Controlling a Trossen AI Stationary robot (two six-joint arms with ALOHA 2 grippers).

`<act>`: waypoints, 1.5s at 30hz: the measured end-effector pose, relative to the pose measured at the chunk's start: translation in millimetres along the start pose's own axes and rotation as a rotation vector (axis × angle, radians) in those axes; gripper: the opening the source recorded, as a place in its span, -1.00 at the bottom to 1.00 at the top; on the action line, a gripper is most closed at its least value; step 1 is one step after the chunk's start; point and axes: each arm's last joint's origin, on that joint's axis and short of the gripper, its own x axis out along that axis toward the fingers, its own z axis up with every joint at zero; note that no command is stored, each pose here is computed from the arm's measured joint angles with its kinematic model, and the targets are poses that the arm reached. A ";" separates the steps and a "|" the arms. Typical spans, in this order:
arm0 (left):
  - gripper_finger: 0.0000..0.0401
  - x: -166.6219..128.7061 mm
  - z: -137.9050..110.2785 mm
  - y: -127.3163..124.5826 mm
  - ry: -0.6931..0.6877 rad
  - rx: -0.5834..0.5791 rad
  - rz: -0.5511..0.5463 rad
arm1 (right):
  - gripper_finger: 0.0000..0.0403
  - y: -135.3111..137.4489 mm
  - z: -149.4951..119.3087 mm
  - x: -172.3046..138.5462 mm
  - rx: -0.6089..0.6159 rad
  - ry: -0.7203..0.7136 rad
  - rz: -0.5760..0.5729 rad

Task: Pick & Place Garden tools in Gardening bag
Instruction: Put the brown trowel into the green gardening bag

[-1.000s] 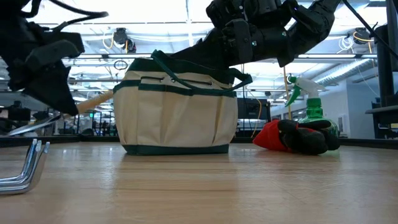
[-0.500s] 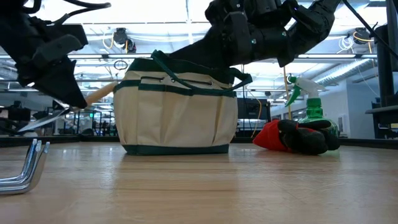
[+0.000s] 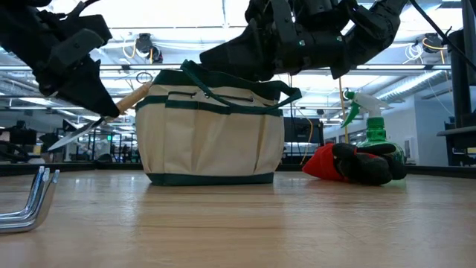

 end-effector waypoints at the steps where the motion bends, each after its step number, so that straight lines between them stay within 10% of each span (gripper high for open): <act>1: -0.68 0.0 0.4 -0.3 -0.006 0.007 0.000 | -0.23 0.0 0.4 0.0 -0.001 -0.004 0.000; 45: -0.65 -16.2 48.9 -15.6 -0.331 0.148 -0.170 | -0.23 1.6 23.4 -26.5 0.079 0.147 -0.011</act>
